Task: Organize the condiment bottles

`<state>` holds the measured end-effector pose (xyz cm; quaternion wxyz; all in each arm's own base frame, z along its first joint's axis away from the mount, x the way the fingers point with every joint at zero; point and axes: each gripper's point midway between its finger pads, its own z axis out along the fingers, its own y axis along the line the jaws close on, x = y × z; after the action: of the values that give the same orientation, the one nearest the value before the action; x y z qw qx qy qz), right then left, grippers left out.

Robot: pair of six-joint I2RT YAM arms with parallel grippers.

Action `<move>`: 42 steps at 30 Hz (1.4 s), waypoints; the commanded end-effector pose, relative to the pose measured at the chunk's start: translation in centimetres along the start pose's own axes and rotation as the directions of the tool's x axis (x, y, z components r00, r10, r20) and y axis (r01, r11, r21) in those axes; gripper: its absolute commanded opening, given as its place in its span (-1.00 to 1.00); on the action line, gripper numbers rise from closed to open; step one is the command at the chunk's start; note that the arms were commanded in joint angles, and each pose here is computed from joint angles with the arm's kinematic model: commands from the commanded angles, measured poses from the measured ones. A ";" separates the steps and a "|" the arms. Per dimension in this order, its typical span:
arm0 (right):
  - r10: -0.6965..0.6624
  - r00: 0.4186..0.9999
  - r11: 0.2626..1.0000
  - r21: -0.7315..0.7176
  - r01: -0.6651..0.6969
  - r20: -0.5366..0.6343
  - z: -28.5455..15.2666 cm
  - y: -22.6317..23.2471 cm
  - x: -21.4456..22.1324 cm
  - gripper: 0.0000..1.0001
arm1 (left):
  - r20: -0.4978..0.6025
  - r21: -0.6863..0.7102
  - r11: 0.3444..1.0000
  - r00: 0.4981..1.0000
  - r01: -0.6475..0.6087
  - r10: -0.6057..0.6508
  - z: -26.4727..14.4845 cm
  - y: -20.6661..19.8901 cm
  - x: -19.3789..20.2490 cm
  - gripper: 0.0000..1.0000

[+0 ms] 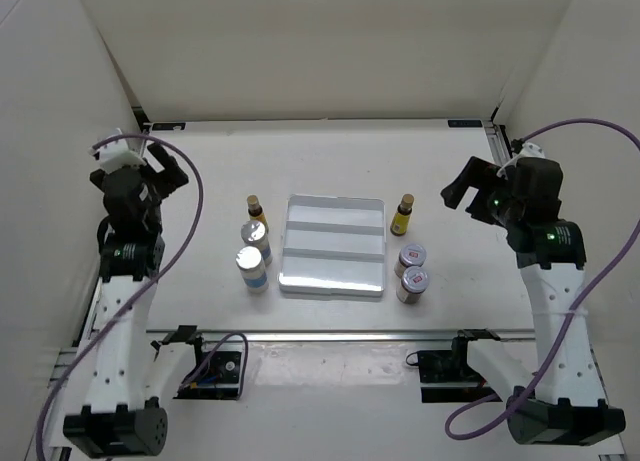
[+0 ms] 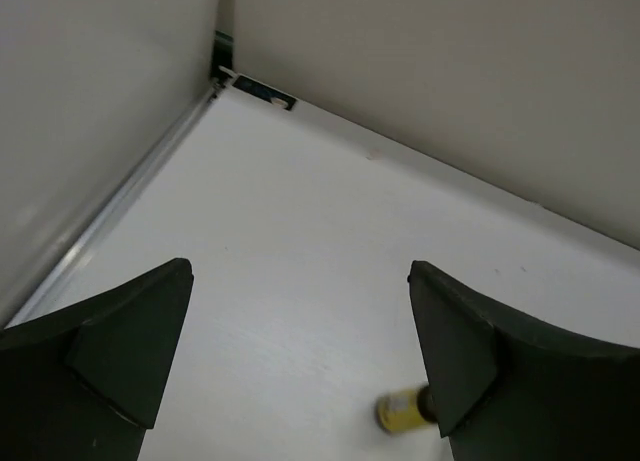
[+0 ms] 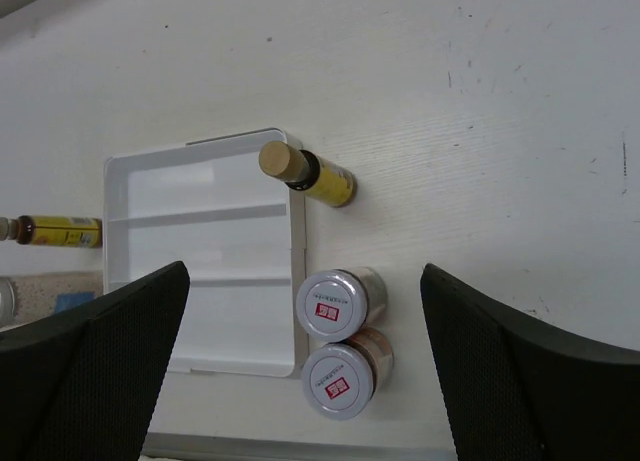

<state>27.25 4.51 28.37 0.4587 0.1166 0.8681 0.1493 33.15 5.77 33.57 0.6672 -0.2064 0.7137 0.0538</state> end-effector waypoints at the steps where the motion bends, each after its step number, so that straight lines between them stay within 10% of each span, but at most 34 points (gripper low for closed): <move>1: -0.005 0.999 1.000 -0.017 0.006 0.032 -3.2 0.6 -0.3 0.99 | -0.244 0.136 0.987 0.968 0.084 -0.049 -7.7 -0.9 3.5 1.00; 5: 0.028 0.996 0.997 -0.070 -0.034 -0.081 -4.0 1.1 3.5 0.99 | -0.195 0.507 0.859 0.980 0.071 0.033 -15.4 -4.7 3.6 1.00; 11: 0.040 0.947 0.984 -0.152 -0.093 -0.319 -4.3 1.3 11.1 0.99 | -0.332 0.410 0.894 0.942 0.180 -0.038 -16.9 -3.1 7.4 1.00; 18: 0.103 0.932 0.990 -0.060 -0.131 -0.348 -3.3 0.8 14.6 0.99 | -0.423 0.357 0.912 0.906 0.202 -0.035 -16.1 -3.0 9.7 1.00; 32: -0.148 0.895 0.852 0.404 0.331 -0.422 0.2 -1.3 18.5 0.99 | -0.464 0.342 0.913 0.885 0.221 -0.040 -16.2 -3.2 10.8 1.00; 42: -0.078 0.890 0.924 0.302 0.233 -0.449 3.5 -0.7 19.8 0.96 | -0.472 0.338 0.915 0.881 0.219 -0.037 -16.0 -3.2 11.0 1.00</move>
<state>18.01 11.02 11.66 0.2325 0.0770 0.9677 -0.0596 19.08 -5.44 25.68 0.5179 -0.1198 0.8261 -0.1869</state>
